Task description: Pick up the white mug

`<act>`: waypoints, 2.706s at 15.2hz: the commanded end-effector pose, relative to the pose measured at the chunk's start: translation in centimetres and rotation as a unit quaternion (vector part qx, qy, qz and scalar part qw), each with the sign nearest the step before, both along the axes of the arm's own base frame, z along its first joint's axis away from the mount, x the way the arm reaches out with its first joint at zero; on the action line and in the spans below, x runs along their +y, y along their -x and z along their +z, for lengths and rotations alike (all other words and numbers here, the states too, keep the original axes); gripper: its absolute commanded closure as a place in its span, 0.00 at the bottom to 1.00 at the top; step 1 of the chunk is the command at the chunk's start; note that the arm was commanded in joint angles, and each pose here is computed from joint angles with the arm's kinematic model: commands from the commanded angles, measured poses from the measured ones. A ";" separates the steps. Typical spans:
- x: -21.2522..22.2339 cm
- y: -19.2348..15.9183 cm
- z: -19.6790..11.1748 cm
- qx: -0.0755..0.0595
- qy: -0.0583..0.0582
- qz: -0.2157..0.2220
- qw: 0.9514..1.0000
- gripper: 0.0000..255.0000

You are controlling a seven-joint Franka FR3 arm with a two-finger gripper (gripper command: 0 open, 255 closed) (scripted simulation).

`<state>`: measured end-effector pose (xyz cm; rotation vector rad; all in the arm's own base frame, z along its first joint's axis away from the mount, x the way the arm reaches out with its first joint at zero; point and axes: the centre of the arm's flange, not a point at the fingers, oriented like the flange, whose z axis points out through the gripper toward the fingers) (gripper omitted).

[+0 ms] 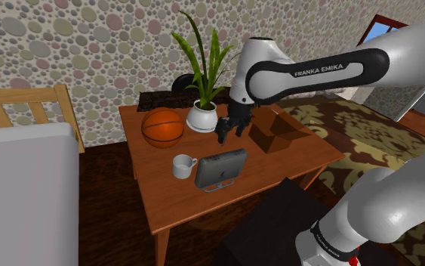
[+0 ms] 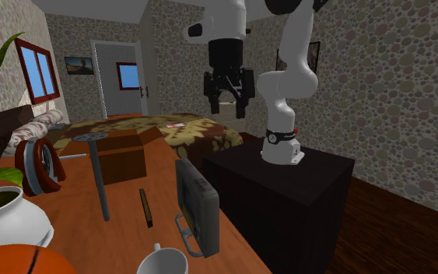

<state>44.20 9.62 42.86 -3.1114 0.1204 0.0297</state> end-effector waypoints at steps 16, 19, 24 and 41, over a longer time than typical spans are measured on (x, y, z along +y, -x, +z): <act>5.5 -13.3 -17.5 -0.005 0.022 0.008 1.000 0.00; 6.3 -15.7 -20.6 -0.006 0.026 0.010 1.000 0.00; 7.8 -19.6 -25.7 -0.007 0.033 0.012 0.999 0.00; 8.2 -20.7 -31.2 -0.008 0.035 0.013 0.999 1.00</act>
